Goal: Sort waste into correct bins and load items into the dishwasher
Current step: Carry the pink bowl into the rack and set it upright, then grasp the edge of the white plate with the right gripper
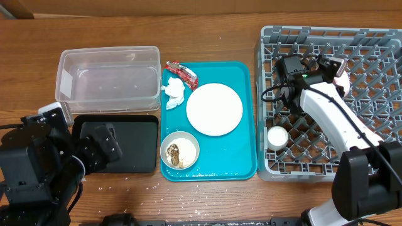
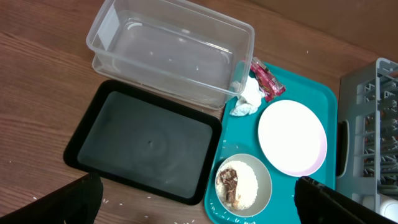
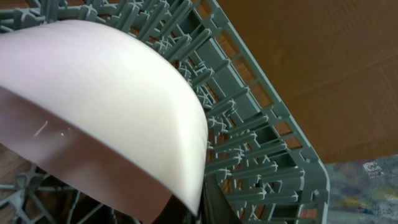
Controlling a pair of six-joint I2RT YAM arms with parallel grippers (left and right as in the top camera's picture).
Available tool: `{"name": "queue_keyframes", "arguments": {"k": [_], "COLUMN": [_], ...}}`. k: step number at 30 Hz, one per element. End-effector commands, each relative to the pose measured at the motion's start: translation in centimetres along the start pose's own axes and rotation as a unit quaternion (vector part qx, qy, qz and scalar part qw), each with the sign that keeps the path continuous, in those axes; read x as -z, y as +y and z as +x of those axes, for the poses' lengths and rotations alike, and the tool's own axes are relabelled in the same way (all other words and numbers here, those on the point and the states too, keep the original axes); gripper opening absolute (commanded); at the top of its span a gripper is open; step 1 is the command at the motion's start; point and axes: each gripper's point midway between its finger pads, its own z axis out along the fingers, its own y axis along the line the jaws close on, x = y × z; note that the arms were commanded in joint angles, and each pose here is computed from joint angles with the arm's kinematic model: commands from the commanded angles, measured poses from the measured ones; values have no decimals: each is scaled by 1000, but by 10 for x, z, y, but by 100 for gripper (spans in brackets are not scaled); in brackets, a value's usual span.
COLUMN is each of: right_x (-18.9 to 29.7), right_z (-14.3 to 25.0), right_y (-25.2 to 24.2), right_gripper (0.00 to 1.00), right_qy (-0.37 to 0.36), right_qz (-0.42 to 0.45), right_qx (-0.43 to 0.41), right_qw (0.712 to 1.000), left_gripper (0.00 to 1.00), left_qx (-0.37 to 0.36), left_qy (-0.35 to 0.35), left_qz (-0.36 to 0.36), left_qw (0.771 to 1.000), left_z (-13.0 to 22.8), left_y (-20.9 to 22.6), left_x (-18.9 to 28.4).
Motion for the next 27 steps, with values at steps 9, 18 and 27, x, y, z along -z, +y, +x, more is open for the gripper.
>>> {"name": "queue_keyframes", "arguments": {"k": [9,18,27], "right_x": [66,190,255], "right_z": [-21,6,104], "right_y": [8,80,127], "right_gripper": [65,66,65], "right_qy": [-45,47,286], "right_qz": [-65,-381,-505], "right_qx": [0,67,44], "right_qw": [997,921,813], "left_gripper": [100,100,100], "left_qx": [7,7,7], "left_qy": [-9,-9,-9], "left_qz": [-4,-4,-4], "left_qw": [1000,1000,1000], "left_z": [-4,-4,-4], "left_y": [1,1,1], "left_x": [3,3,3]}}
